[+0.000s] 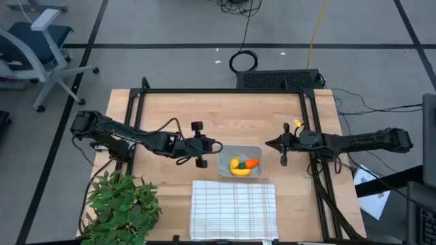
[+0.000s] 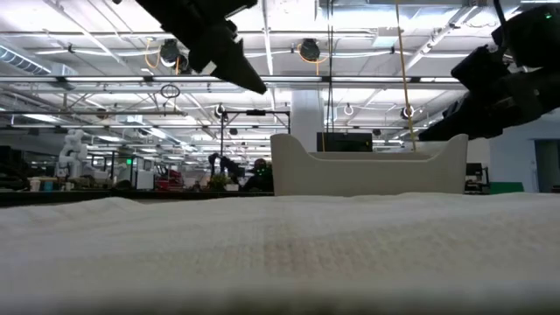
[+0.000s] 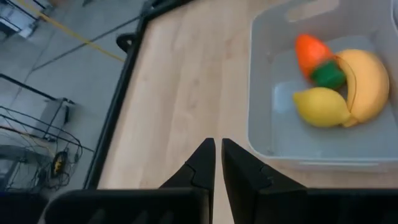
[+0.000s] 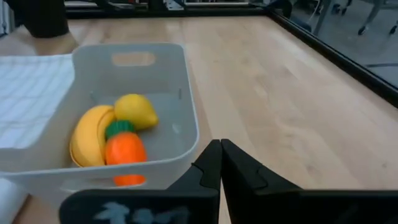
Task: Pick and placing Produce into tupperware
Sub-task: Return to Home Position
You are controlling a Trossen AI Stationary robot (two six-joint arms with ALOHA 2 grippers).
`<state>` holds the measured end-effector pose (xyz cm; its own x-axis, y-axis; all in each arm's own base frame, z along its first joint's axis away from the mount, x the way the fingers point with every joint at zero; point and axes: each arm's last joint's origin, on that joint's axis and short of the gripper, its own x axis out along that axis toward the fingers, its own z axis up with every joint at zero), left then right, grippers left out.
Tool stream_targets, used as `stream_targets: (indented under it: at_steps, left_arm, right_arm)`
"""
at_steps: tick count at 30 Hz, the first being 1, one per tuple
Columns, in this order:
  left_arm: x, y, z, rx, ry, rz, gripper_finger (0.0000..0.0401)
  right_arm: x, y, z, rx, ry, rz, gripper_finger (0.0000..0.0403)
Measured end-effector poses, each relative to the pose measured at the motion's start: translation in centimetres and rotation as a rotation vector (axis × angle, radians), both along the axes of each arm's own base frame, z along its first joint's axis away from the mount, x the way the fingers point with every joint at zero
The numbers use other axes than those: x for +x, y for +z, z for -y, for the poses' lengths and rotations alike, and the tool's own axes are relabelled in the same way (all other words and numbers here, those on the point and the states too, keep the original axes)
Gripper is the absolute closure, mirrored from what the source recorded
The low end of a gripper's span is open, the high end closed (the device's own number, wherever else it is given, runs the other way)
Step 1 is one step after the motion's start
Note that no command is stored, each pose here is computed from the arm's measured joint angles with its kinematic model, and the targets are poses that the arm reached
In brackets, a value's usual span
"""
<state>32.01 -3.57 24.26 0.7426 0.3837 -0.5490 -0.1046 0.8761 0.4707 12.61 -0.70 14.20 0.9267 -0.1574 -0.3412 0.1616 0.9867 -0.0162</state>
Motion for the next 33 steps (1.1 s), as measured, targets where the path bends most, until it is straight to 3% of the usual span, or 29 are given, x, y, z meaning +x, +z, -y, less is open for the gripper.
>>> stream_targets:
  at_steps: [7, 13, 16, 22, 26, 30, 33]
  left_arm:
    - [-4.0, 0.6, -1.4, -0.014, -0.083, 0.237, 0.0371]
    - [-6.7, -0.8, -3.6, -0.062, -0.143, 0.398, 0.0371]
    - [-7.7, -1.8, -4.3, -0.043, -0.152, 0.418, 0.0371]
    - [-10.1, -3.7, -4.4, 0.003, -0.316, 0.473, 0.0371]
    - [-12.2, -4.7, -4.8, 0.007, -0.342, 0.542, 0.0371]
    - [-13.9, -5.8, -5.7, -0.032, -0.297, 0.576, 0.0371]
    - [-14.4, -5.9, -6.4, -0.104, -0.331, 0.563, 0.0371]
  right_arm:
    - [-1.0, 0.8, 0.0, -0.001, 0.006, 0.068, 0.0403]
    - [-1.3, 1.5, -0.1, -0.035, 0.018, 0.130, 0.0403]
    - [-1.5, 1.9, -0.1, -0.043, 0.028, 0.169, 0.0403]
    - [-1.8, 2.5, -0.3, -0.023, 0.090, 0.242, 0.0403]
    - [-2.0, 2.8, -0.3, -0.025, 0.092, 0.268, 0.0403]
    - [-2.1, 2.9, -0.3, -0.032, 0.095, 0.280, 0.0403]
    - [-2.2, 2.9, -0.3, -0.033, 0.095, 0.285, 0.0403]
